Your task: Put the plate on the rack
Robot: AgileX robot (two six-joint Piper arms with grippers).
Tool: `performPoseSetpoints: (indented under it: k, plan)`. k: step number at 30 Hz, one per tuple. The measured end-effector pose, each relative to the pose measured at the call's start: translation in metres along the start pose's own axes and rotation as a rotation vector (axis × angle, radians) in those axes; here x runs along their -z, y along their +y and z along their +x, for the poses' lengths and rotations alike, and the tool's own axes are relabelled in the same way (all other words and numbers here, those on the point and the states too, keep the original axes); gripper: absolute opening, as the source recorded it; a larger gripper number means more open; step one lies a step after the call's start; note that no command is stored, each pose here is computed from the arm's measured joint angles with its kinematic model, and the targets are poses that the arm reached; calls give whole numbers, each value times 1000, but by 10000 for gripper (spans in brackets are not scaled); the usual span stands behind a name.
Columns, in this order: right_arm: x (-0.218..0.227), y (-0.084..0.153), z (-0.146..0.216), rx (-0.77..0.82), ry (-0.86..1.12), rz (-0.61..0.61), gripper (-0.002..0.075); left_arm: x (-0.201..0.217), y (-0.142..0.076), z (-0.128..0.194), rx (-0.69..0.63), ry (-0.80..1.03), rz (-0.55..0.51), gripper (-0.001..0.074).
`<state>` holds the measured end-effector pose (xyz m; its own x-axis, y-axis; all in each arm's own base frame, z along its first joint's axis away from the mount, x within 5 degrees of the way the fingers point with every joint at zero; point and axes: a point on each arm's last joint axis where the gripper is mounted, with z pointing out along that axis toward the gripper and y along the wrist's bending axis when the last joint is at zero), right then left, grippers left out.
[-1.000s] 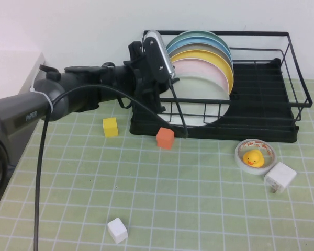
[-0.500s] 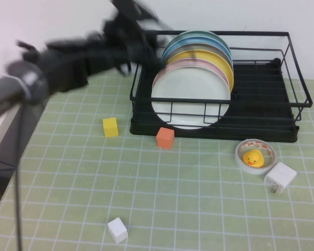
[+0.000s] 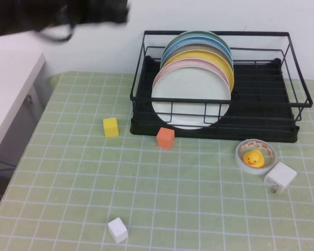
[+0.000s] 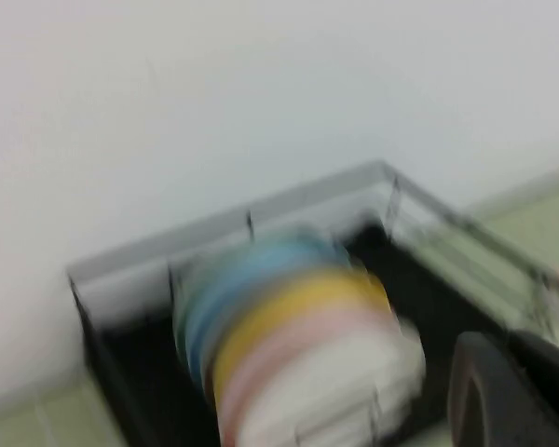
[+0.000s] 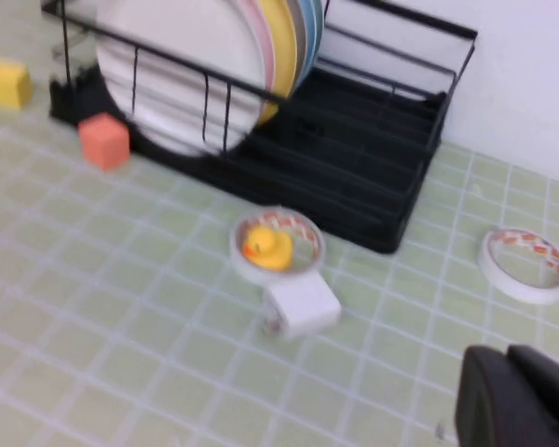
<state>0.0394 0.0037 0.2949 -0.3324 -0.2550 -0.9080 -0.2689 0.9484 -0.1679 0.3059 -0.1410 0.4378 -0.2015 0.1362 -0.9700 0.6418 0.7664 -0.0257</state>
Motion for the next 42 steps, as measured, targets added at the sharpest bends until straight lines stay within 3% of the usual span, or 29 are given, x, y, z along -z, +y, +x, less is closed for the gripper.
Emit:
performPoseSetpoints:
  k: [2,6,10,19,28,36,42]
  plan:
    - [-7,1,-5,-40,-6,-14,0,17,-3,12,-7,169,1,0]
    - [-22,9,-12,-108,25,-97,0,49,0,40,68,480,-134,0]
    - [-42,18,-14,-92,121,-183,0,74,0,68,109,590,-256,0]
    - [-53,19,-12,-15,184,-201,0,138,-27,143,130,444,-316,0]
    - [-48,22,7,5,234,-218,0,197,-55,206,108,180,-326,0]
    - [-44,24,15,-10,216,-228,0,221,-66,228,82,30,-331,0]
    - [-44,28,17,-48,237,-262,0,221,-67,233,88,21,-327,0]
